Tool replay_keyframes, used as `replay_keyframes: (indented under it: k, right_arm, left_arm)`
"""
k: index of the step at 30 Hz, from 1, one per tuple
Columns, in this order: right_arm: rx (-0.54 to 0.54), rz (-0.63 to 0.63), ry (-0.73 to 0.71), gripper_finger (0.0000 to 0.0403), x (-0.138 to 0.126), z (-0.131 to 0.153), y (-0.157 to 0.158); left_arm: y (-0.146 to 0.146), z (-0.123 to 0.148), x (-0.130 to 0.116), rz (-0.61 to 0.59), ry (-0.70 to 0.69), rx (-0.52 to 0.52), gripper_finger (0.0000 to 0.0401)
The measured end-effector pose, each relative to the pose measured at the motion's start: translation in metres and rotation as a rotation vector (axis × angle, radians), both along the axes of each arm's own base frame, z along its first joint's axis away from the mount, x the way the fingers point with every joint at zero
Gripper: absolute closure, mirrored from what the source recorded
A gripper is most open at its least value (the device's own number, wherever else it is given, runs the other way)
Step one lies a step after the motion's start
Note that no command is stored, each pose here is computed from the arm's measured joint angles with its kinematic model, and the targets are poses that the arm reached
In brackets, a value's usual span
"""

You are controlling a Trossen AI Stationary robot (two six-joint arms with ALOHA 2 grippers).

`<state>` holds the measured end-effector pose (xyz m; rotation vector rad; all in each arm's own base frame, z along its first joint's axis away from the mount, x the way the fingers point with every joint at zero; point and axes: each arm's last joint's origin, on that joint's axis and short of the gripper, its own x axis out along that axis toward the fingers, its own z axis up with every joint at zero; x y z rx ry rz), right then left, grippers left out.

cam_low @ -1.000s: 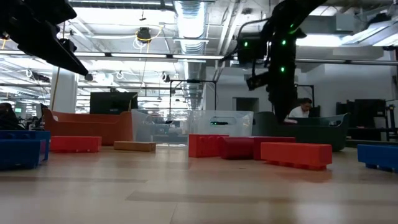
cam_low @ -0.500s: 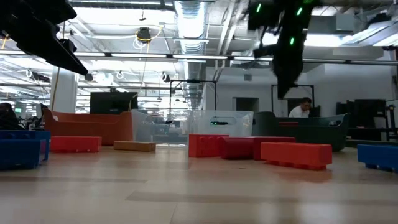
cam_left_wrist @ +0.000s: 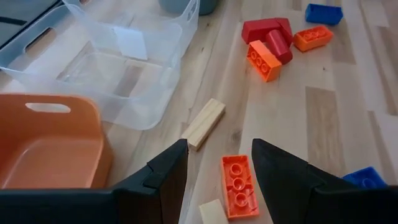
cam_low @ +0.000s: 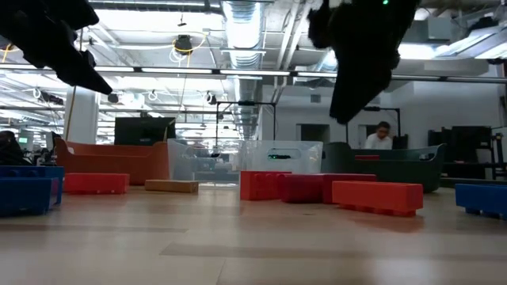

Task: Sort blocks
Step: Put the red block into the blue bin

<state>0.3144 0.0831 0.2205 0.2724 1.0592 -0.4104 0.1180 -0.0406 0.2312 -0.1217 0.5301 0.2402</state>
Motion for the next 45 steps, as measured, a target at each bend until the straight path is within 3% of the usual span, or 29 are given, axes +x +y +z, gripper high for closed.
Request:
replay_keyframes:
  k: [9, 20, 25, 34, 45]
  right_arm:
    - [-0.013, -0.124, 0.175, 0.0162, 0.032, -0.034, -0.008]
    - [0.046, -0.222, 0.099, 0.0162, 0.04, -0.036, -0.014]
    - [0.058, -0.291, 0.151, 0.0162, 0.034, -0.055, -0.018]
    - [0.059, -0.298, 0.216, 0.0162, 0.032, -0.065, -0.016]
    - [0.023, -0.159, 0.388, 0.0163, 0.015, -0.062, -0.009]
  left_arm:
    - [-0.001, 0.001, 0.001, -0.01, -0.01, -0.034, 0.0228]
    - [-0.003, 0.0, 0.0, -0.086, 0.018, -0.062, 0.0228]
    - [-0.003, -0.001, 0.0, -0.106, 0.029, -0.031, 0.0228]
    - [-0.003, -0.002, -0.001, -0.12, 0.055, -0.032, 0.0228]
    - [-0.003, -0.002, -0.001, -0.12, 0.055, -0.048, 0.0228]
